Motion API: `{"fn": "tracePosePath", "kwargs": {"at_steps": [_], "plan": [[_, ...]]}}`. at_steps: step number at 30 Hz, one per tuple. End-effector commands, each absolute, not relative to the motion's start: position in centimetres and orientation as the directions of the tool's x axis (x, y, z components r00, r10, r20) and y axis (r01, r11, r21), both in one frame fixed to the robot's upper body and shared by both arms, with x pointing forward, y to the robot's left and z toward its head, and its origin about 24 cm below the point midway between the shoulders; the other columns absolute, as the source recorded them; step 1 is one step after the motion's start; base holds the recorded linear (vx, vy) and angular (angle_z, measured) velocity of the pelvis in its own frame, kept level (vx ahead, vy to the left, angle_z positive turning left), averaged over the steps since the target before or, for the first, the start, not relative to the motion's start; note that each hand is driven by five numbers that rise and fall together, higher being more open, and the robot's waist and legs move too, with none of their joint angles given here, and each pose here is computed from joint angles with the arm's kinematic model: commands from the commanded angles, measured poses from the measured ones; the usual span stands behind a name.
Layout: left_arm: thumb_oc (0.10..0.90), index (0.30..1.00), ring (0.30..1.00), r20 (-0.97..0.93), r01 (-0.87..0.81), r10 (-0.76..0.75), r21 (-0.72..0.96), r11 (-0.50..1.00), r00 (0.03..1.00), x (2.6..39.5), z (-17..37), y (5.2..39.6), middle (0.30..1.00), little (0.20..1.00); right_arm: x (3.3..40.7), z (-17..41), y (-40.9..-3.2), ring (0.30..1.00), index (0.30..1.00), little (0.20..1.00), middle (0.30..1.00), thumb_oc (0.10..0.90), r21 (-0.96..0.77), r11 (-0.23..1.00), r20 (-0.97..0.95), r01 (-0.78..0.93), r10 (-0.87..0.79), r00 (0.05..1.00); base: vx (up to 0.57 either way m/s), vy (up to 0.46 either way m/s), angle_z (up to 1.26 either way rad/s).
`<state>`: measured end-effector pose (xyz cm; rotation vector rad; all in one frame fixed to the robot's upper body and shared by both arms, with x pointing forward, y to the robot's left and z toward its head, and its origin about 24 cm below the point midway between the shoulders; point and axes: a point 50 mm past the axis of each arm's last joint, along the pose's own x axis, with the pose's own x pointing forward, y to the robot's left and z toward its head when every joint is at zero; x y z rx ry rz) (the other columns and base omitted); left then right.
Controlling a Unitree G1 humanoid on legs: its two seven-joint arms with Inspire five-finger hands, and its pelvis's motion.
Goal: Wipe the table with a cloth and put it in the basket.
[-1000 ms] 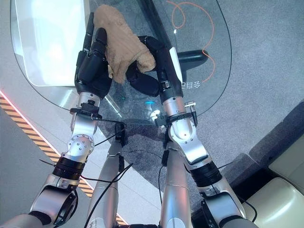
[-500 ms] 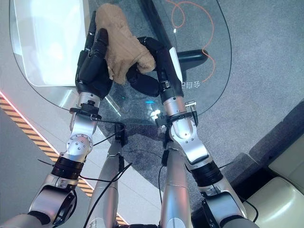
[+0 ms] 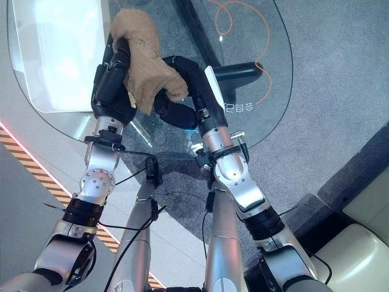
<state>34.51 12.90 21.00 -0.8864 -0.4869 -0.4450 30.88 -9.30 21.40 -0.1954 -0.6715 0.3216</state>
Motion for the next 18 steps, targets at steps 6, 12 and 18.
{"fn": "tracePosePath", "kwargs": {"at_steps": [6,12,18], "plan": [[0.1,0.3,0.3,0.79,0.821,-0.359,-0.295,0.489,0.497,31.9,27.3,9.2,0.3,0.2,27.1,29.0,-6.6,0.3,0.3,0.2,0.3,0.1,-0.295,0.902,0.822,-0.317,0.408,0.398,0.0,0.0,0.0],[0.1,0.3,0.3,0.804,0.817,-0.33,-0.3,0.492,0.494,31.9,27.6,9.5,0.3,0.2,27.2,29.0,-6.6,0.9,0.9,0.9,0.9,0.8,-0.287,0.905,0.823,-0.315,0.401,0.402,0.0,0.0,0.0],[0.1,0.3,0.3,0.841,0.812,-0.251,-0.317,0.491,0.48,31.7,28.0,10.2,0.3,0.2,27.2,29.0,-6.6,0.9,0.9,0.9,0.9,0.8,-0.276,0.907,0.824,-0.317,0.393,0.409,0.0,0.0,0.0]]}}
